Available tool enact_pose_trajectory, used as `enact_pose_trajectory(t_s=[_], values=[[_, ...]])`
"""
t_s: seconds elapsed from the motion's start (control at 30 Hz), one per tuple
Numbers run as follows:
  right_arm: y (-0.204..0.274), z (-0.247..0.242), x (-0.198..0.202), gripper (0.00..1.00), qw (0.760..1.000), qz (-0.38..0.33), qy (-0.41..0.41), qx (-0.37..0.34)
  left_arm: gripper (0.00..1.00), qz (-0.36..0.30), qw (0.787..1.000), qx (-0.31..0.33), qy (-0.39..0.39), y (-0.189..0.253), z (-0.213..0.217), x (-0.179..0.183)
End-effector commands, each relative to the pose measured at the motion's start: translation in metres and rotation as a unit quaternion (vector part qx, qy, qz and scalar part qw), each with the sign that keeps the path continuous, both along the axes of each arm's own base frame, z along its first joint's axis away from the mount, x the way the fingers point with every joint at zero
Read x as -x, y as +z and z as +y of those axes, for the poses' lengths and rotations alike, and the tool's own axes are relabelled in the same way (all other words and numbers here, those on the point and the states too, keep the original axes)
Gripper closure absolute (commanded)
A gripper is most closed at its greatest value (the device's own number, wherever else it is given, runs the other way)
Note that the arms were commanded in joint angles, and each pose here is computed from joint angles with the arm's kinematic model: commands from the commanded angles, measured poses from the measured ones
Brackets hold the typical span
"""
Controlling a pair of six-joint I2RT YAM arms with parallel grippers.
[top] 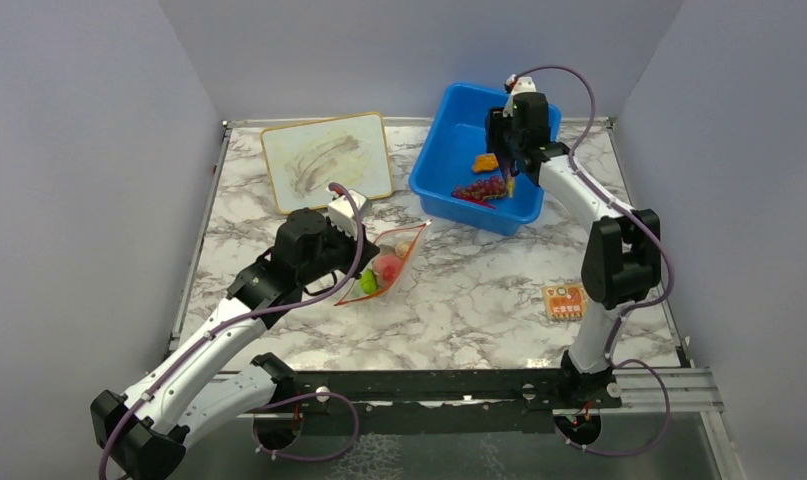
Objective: Place the food in the zip-top bag and seal the zipper
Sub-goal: Pick up the fake vegetable from the bin.
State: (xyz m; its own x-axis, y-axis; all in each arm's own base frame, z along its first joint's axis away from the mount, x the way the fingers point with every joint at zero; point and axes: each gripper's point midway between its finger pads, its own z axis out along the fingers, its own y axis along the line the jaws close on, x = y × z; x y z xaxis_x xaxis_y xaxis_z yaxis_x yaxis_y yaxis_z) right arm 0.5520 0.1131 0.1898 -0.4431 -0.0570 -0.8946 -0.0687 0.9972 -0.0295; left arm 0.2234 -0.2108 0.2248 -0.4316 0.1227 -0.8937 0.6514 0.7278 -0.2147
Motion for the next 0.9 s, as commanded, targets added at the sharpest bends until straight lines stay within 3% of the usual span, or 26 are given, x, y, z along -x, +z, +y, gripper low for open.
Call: enact_pose_trajectory(t_s=[0.0,0.23,0.47,0.87], values=[[0.074,0.028,0.014,0.68,0.990,-0.093,0.075,-0.078,1.00,0.004,1.000,0.015,0.002,0.001,-0.003,0.000],[0.140,0.056,0.062,0.68,0.962,-0.165,0.181,-0.123,1.00,0.035,0.996,0.082,0.004,0.009,-0.014,0.008],[0.191,0.087,0.131,0.68,0.909,-0.239,0.297,-0.166,1.00,0.047,0.994,0.101,0.010,0.016,-0.019,0.005],[0.204,0.132,0.229,0.68,0.840,-0.270,0.402,-0.245,1.00,0.079,0.987,0.140,-0.011,0.035,-0.034,0.011]])
